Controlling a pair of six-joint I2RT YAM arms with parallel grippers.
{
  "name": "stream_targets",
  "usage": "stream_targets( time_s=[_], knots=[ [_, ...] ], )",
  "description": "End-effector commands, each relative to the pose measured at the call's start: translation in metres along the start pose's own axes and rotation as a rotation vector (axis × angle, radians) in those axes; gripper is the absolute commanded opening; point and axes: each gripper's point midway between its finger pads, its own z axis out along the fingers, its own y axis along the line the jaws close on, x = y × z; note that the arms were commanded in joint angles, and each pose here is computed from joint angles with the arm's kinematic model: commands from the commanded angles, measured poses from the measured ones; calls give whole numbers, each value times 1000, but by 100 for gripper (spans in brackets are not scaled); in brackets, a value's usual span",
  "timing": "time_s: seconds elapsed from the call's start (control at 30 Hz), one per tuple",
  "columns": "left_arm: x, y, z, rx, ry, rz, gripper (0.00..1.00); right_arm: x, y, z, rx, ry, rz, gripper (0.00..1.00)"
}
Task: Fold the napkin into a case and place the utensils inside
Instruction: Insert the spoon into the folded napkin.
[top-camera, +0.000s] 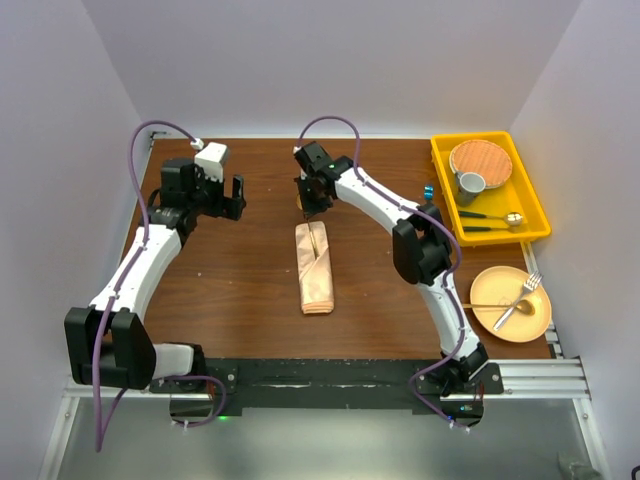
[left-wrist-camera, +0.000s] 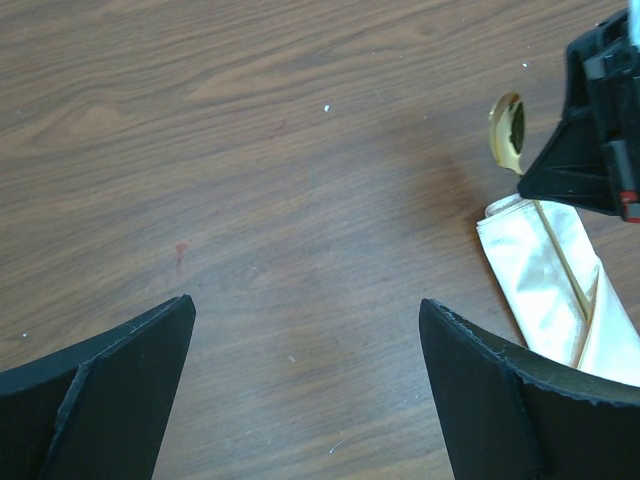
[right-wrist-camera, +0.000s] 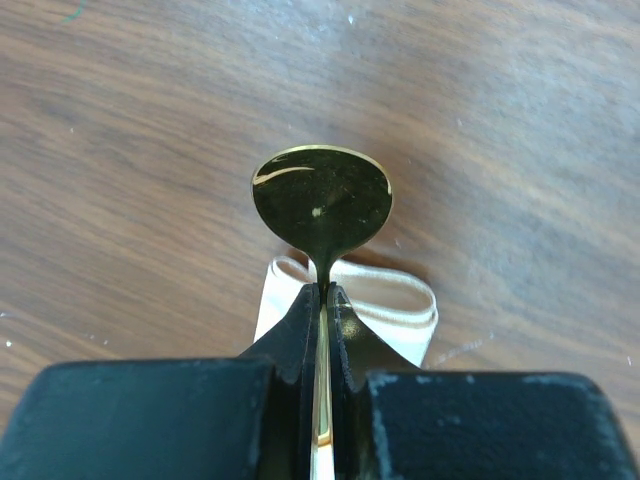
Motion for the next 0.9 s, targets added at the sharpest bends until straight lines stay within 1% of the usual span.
stream_targets(
  time_s=[0.0, 0.43, 0.87],
  knots=[
    [-18, 3, -8, -12, -70, -12, 100, -11, 5, -41, 1, -52, 38, 0],
    [-17, 2, -9, -7, -64, -15, 100, 25, -5, -28, 27, 50, 62, 0],
    [-13, 0, -10, -2, -63, -20, 100, 47, -11, -30, 51, 117, 151, 0]
  ],
)
